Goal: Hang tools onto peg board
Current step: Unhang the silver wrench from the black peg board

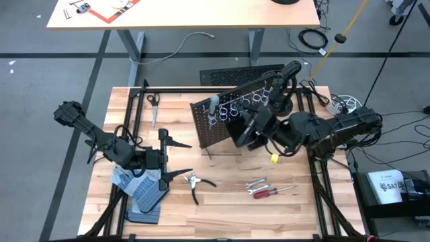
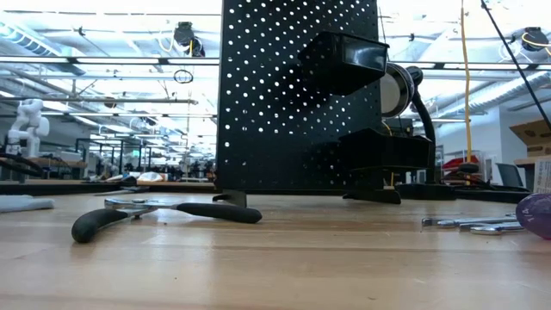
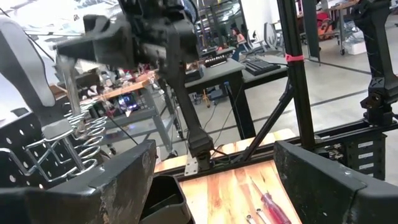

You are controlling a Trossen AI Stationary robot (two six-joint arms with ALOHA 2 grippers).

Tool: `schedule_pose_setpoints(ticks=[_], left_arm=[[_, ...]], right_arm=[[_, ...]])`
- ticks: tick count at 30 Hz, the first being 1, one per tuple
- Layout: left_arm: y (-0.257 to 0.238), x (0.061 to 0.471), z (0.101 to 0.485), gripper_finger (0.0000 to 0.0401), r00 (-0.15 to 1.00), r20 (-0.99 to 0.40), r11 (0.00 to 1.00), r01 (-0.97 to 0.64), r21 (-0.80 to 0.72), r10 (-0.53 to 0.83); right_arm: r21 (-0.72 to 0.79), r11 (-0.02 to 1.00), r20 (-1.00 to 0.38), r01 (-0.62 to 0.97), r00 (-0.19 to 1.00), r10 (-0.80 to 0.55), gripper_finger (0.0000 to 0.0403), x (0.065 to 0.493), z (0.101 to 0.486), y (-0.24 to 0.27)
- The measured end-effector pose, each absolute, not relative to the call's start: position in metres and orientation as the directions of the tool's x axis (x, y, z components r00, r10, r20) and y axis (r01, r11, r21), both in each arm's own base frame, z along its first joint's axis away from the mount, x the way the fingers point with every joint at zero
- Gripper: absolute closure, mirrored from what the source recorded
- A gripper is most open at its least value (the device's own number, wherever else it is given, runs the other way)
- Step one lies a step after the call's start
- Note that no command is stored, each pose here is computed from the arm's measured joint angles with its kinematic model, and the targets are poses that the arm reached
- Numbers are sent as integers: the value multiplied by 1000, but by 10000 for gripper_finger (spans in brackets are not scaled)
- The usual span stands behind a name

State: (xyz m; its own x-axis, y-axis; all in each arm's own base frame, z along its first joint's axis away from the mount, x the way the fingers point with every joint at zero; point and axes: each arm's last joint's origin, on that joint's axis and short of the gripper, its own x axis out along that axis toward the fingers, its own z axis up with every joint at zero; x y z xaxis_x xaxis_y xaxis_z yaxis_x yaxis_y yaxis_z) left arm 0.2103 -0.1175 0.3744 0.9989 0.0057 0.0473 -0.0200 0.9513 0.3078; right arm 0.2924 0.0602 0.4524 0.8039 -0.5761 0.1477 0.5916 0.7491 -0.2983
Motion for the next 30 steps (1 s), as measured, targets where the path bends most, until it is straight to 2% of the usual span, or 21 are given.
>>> schedule_pose_setpoints(ticks=[16,30], left_arm=[[-117,210,374,67,999,46,951,-19,308,6],[-117,210,374,67,999,45,958,-19,286,6]], right_arm=[[-337,765,218,549,836,-504,402,268,498,86],[-463,780,-66,421,861,-504,402,248,460,129]])
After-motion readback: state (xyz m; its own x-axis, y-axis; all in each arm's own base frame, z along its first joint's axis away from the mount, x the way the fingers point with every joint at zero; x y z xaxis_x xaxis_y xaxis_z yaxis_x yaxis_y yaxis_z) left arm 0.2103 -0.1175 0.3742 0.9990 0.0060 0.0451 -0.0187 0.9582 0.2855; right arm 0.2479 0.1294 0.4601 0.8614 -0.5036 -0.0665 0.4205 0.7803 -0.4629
